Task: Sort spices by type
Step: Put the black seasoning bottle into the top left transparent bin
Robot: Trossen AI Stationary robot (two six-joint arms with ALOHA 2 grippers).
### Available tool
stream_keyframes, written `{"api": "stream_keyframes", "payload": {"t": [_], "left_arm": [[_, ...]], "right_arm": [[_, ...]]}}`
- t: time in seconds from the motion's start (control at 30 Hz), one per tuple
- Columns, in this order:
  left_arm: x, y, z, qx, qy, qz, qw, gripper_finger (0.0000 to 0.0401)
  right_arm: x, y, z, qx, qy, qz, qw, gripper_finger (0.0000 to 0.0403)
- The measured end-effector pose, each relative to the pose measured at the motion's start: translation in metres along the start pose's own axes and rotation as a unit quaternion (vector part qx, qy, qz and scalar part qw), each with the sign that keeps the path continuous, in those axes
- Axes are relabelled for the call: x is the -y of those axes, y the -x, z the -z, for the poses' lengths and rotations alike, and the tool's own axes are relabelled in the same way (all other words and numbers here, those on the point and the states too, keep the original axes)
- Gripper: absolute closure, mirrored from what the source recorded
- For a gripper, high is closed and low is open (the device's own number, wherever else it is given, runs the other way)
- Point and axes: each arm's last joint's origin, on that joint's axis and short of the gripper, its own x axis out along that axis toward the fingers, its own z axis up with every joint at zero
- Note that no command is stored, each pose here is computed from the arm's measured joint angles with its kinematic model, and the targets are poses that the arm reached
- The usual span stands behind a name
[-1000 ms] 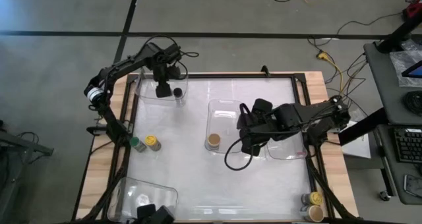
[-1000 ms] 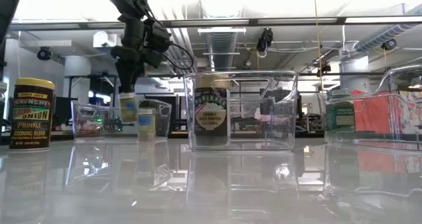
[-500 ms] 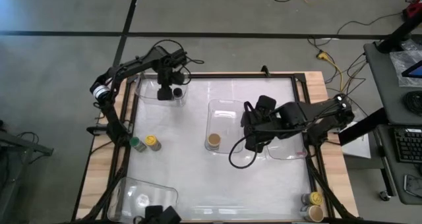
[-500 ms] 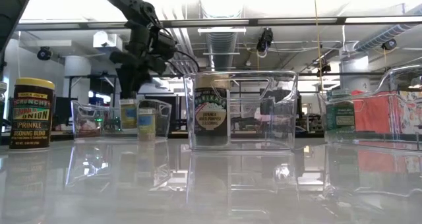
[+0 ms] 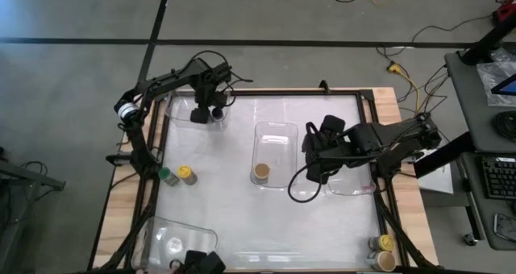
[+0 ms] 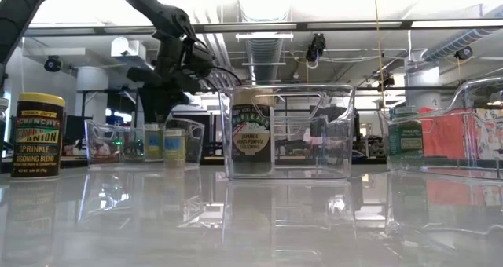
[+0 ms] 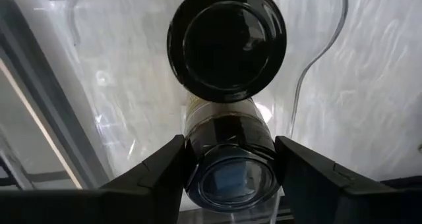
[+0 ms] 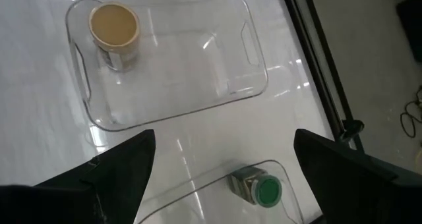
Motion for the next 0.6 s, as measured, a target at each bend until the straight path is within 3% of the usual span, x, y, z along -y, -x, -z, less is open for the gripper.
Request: {"api": "stream_keyframes", "payload": {"t": [0.6], "left_arm": [[0.003,-0.014,-0.017,-0.022,-0.027,0.013,0.999,0.0207]], "right_arm": [[0.007,0.002,0.010,0.004,-0.001,-0.003,1.000,0.0051]]}}
